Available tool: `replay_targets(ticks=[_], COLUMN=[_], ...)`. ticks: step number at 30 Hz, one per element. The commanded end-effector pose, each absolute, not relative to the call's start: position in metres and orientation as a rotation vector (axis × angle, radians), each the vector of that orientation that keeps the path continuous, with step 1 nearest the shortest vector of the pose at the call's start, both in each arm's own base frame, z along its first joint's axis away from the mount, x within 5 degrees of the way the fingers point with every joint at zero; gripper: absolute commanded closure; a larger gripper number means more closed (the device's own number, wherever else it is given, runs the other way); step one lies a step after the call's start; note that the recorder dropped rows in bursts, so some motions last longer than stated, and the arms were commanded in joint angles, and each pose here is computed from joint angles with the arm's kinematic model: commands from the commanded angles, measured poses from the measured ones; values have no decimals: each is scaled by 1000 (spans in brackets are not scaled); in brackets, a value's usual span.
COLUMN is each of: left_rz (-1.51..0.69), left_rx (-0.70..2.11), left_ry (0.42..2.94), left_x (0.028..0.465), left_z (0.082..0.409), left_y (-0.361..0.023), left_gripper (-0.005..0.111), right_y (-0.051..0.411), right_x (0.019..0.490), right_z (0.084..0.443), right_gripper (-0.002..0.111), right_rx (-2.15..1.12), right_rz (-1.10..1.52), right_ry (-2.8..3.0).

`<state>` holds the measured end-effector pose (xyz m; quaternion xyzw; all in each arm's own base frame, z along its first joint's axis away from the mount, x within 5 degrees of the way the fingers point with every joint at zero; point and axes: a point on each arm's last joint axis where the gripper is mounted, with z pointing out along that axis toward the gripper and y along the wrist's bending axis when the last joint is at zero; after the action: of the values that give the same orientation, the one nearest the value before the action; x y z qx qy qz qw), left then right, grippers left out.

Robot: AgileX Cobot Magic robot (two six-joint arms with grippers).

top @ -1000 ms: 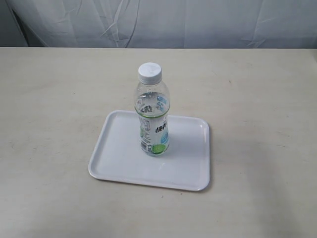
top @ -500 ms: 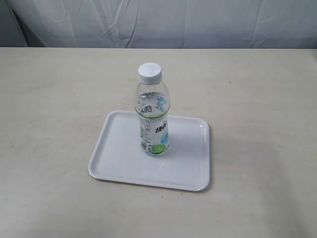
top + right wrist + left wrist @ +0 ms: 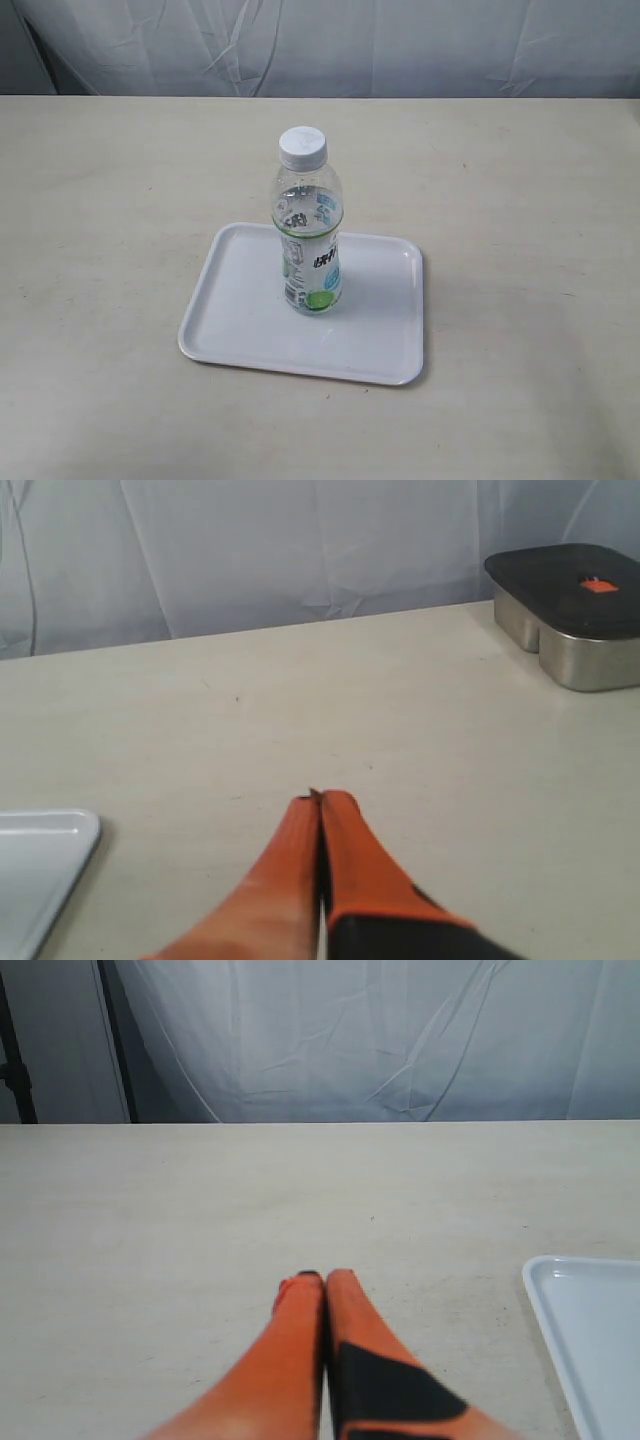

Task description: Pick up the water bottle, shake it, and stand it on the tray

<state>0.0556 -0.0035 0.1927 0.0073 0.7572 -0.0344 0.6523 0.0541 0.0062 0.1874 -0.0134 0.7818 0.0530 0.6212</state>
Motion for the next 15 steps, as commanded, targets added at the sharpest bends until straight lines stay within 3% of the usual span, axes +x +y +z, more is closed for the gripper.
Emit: replay_targets(ticks=[1, 15], left_rz=[-78, -78], left_rx=[16, 16], left_ry=[1716, 1716], left_x=[55, 55], left_z=[192, 192], left_y=[-3, -3], left_gripper=[106, 106], right_y=[6, 6], right_x=[53, 53], right_z=[183, 182], right_gripper=[109, 109], right_rx=[-36, -64], right_rz=[112, 92], right_ry=[1815, 1826])
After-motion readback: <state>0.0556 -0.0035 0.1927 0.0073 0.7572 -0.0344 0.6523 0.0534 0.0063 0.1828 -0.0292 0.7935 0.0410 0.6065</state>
